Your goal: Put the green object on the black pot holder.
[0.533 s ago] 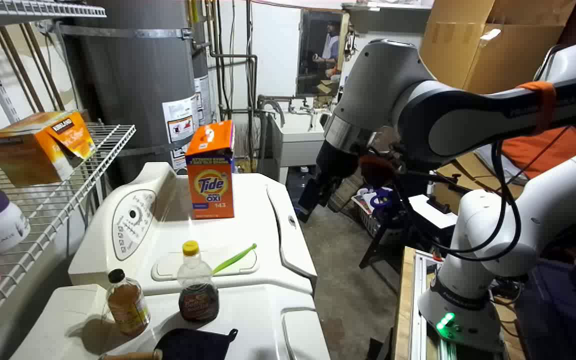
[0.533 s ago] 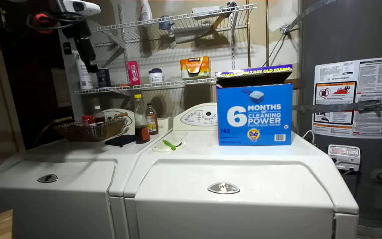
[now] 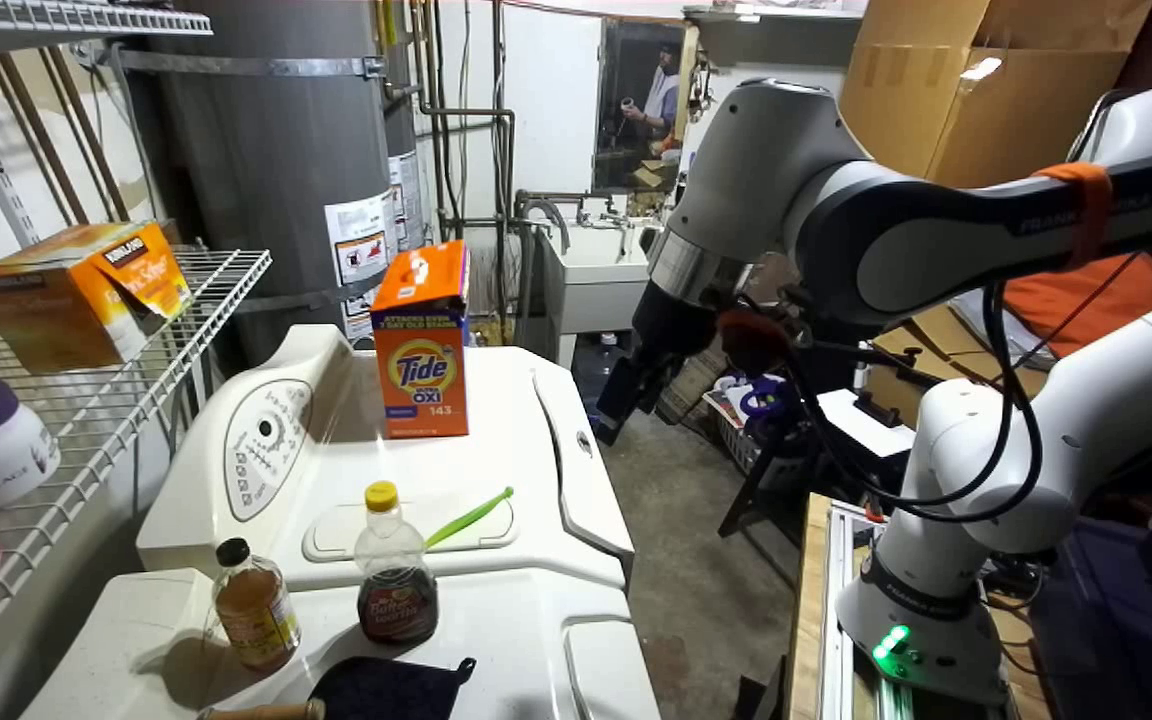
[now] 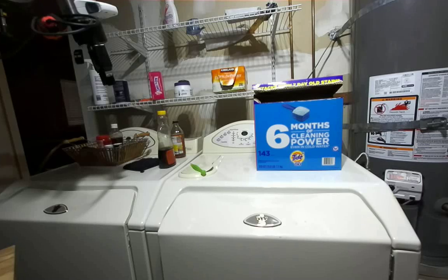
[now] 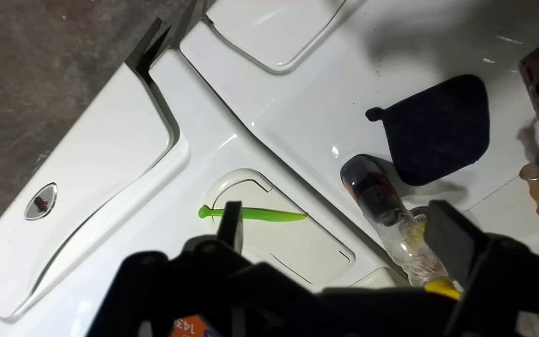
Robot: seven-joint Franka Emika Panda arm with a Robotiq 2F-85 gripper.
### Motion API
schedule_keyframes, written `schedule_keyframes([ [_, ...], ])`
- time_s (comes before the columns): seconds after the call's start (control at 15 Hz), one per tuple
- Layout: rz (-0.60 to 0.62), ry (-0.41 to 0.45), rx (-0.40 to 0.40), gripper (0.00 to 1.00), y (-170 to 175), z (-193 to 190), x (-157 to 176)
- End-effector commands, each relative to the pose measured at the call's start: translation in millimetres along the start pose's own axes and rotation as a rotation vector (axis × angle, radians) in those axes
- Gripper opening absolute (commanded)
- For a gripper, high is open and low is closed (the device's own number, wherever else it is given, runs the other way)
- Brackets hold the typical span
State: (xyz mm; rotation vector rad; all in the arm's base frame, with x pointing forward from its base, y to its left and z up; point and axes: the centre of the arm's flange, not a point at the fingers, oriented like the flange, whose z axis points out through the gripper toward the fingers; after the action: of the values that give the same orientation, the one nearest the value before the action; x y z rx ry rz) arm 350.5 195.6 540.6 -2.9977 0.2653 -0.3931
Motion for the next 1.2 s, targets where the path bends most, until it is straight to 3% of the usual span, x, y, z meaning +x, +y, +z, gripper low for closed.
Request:
schedule_keyframes([
  [0.0,0.036,0.024,-0.013,1.00,10.7,10.9,12.9],
  [0.2,-0.003,0.051,-0.100,1.00,26.7,31.7,28.5],
  [0.4,-0.123,0.052,-0.201,1.00,44.2,54.0,53.1],
  [0.53,-0.239,-0.006,-0.244,1.00,57.1,67.9,72.5],
  [0.67,-0.307,-0.030,-0.214,1.00,69.0,85.6,95.3],
  [0.73,-0.240,-0.019,-0.222,1.00,65.6,72.3,62.1],
  [1.13,-0.283,-0.040,-0.205,1.00,72.3,89.7,85.1],
])
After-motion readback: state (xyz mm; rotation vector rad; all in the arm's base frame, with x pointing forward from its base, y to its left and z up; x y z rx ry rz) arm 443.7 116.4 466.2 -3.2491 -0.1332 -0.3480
